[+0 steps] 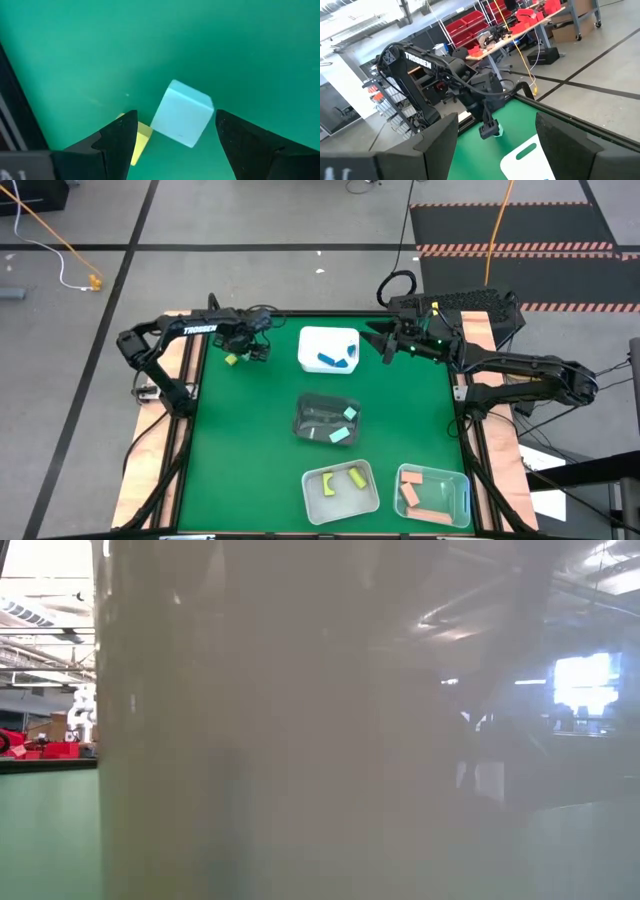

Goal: Sort & place blocks by color
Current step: Put the light blue block into the black bin

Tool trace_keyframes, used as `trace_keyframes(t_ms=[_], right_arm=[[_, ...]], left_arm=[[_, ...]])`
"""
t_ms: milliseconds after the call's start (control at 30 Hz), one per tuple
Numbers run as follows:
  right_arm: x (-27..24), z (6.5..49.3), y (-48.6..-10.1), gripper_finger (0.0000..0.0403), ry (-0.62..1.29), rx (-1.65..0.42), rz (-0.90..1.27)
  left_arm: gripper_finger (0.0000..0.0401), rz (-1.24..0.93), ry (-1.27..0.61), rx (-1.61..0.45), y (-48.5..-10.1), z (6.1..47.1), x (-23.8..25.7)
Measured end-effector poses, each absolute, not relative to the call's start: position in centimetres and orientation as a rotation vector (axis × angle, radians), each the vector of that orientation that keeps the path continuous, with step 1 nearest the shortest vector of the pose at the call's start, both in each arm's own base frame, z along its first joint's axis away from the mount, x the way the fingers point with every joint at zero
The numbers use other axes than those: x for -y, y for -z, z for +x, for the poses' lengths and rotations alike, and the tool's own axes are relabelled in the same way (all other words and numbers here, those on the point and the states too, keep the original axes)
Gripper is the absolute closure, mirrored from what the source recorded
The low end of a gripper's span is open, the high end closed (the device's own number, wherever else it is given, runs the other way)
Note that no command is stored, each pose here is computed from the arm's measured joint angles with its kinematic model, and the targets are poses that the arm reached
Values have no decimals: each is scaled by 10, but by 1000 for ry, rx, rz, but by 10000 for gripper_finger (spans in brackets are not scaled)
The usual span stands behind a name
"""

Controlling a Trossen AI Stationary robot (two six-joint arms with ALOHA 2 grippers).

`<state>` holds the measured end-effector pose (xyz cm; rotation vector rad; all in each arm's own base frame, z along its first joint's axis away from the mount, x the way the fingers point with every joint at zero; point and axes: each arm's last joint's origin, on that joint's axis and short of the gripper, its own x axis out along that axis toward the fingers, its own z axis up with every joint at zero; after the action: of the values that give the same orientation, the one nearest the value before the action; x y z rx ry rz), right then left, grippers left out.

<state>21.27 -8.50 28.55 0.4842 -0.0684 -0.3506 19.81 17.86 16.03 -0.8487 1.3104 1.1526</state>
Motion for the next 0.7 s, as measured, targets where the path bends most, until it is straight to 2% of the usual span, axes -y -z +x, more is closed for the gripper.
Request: trace_keyframes(t_ms=[233,533,600,700], right_arm=[[85,213,-285,145,352,63,486],[85,213,-285,145,353,62,492],[85,213,-284,145,353,59,503],[85,213,-282,145,358,44,517]], left_arm=[[132,-823,-1134,-1262,-145,195,-178],[135,-781,-1100,-1233,-144,197,-181],[148,-788,-1101,-1234,-144,197,-180],[193,-809,-1111,-1228,-144,198,-179]])
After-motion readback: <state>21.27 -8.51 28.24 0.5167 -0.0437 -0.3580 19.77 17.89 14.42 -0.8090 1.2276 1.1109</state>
